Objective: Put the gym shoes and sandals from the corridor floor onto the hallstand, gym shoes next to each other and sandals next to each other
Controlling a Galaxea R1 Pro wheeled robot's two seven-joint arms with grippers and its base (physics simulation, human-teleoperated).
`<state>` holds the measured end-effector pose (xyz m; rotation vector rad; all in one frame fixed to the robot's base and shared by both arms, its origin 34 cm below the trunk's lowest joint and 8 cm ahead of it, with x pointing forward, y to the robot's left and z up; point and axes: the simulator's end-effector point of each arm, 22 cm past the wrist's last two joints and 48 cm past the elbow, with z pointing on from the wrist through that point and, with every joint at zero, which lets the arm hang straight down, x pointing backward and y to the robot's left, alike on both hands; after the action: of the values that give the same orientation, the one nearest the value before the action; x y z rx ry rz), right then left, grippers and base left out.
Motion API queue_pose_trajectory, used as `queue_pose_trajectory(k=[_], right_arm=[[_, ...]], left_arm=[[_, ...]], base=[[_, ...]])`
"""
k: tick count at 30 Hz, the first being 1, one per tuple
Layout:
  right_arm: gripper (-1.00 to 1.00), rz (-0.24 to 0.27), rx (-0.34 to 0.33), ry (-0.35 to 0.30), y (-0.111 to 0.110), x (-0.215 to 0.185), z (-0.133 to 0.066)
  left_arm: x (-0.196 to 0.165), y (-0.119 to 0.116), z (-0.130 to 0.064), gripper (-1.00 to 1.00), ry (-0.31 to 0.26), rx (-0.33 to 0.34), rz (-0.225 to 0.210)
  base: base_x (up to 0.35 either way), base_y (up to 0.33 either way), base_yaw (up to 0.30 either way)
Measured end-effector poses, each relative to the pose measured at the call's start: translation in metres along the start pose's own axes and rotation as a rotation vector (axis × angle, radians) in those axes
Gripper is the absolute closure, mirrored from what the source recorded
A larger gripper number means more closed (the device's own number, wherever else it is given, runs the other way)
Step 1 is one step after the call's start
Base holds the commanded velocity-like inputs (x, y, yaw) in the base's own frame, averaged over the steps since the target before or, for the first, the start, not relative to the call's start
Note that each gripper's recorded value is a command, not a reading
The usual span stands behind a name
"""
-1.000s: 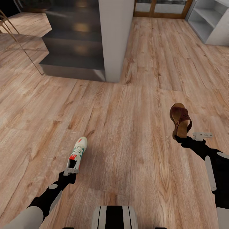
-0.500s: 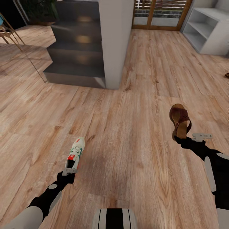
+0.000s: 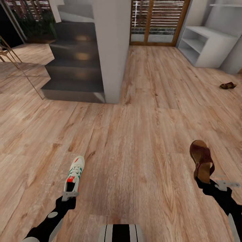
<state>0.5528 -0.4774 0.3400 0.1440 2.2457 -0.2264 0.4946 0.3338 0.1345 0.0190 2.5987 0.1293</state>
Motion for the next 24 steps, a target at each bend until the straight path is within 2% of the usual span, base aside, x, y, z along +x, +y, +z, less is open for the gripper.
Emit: queue_pose_trajectory(k=[3,8,11,13,14,16,24], right_arm=[[1.0,0.002,-0.009,-0.022,0.009,0.036,-0.013],[1.0,0.027,-0.02,0.012,0.018,0.104,-0.026],[1.0,0.036,-0.023,0.006,0.022,0.121,-0.032],[1.0,0.043,-0.026,0.02,0.025,0.142,-0.038],[1.0,0.051,-0.029,0.05,0.026,0.16,-0.042],[1.0,0.065,-0.03,0.075,0.028,0.174,-0.047],[1.0,0.085,-0.027,0.074,0.028,0.173,-0.052]], left_arm=[[-0.001,0.001,-0.008,1.0,-0.034,-0.006,-0.01],[-0.01,0.003,-0.015,1.0,-0.069,-0.031,-0.023],[-0.018,-0.002,-0.019,1.0,-0.09,-0.03,-0.032],[-0.021,-0.007,-0.023,1.0,-0.107,-0.027,-0.039],[-0.02,-0.008,-0.026,1.0,-0.113,-0.026,-0.04],[-0.024,-0.008,-0.03,1.0,-0.131,-0.028,-0.042],[-0.037,-0.007,-0.039,1.0,-0.155,-0.028,-0.045]], base=[[0.0,0.0,-0.151],[0.0,0.0,-0.151],[0.0,0.0,-0.151],[0.0,0.0,-0.151],[0.0,0.0,-0.151],[0.0,0.0,-0.147],[0.0,0.0,-0.034]])
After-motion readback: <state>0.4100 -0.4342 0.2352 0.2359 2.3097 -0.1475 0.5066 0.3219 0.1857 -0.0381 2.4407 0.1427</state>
